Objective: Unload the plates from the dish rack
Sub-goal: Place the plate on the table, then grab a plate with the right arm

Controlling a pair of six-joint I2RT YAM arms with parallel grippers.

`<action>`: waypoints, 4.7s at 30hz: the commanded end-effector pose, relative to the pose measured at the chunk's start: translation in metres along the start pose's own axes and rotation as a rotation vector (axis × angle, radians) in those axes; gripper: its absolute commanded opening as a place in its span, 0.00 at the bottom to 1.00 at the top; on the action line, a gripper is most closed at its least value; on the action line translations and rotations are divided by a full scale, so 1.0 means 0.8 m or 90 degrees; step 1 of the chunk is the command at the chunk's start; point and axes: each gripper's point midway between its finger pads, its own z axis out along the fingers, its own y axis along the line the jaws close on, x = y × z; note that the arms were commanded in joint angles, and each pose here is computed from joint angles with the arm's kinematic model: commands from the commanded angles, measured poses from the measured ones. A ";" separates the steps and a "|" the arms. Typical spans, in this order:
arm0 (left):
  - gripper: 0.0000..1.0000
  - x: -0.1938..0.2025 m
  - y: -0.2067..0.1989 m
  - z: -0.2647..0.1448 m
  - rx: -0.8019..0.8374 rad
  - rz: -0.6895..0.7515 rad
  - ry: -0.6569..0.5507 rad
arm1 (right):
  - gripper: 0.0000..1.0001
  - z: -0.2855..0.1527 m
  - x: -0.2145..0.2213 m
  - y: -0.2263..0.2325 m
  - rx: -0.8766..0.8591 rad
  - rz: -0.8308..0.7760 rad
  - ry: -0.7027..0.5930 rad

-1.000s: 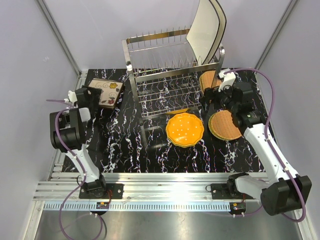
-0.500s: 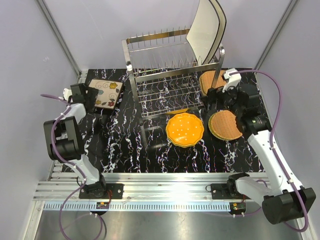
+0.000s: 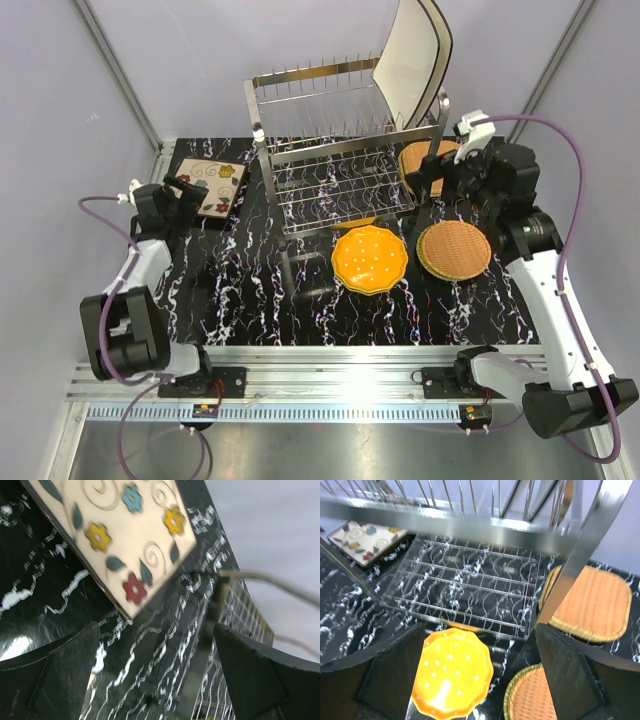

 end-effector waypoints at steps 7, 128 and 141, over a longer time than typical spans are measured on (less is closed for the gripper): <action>0.99 0.023 -0.059 -0.100 0.204 0.184 -0.024 | 1.00 -0.008 -0.115 0.026 -0.072 0.031 -0.066; 0.99 -0.013 -0.121 -0.286 0.316 0.205 -0.162 | 0.00 -0.016 -0.417 -0.041 0.238 0.014 -0.661; 0.99 0.025 -0.191 -0.331 0.604 0.162 -0.081 | 0.00 -0.050 -0.436 -0.017 0.157 0.077 -0.662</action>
